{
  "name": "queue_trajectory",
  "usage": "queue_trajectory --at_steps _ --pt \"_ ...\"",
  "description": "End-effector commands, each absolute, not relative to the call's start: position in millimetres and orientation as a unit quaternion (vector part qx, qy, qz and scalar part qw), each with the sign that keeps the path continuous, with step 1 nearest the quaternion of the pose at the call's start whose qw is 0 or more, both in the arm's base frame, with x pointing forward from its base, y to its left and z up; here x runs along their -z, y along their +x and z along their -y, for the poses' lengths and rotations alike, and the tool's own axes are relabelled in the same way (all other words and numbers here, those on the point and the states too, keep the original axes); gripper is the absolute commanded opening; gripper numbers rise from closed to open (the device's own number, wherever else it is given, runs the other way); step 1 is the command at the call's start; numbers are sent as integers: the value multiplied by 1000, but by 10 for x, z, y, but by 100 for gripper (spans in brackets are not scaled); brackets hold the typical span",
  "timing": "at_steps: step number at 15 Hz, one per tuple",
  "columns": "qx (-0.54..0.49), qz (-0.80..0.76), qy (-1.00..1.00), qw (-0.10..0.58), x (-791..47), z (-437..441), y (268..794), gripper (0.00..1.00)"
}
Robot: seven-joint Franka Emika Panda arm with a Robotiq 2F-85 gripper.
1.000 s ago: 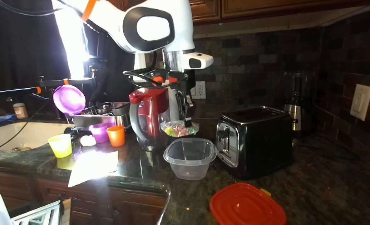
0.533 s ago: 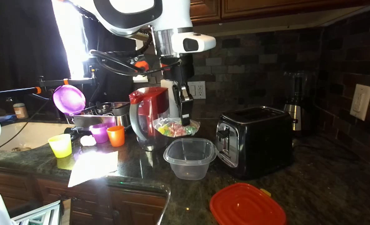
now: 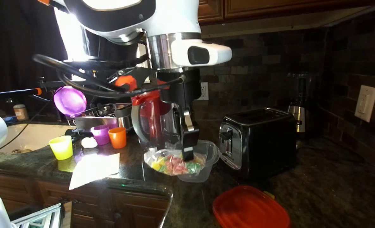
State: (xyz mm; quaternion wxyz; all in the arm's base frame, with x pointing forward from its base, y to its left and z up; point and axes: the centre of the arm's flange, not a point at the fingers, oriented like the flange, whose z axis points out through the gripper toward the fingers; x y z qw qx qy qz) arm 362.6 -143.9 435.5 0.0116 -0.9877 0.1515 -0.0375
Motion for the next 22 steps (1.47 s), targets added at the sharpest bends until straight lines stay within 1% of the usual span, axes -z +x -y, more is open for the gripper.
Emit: queue_trajectory --at_steps 1,10,15,16,17,20,22 --pt "25 -134 -991 -9 -4046 1697 3483 2" --pt "-14 -84 -995 -55 -3367 2085 3492 2" --pt "-31 -66 -995 -64 -3063 2175 3553 2" --pt "-27 -69 -995 -61 -3059 2179 3562 33" --pt "-23 -69 -996 -56 -3071 2176 3566 34" --pt "11 -61 -997 -37 -3263 2127 3593 55" --pt "34 -52 -998 -30 -3399 2096 3643 70"
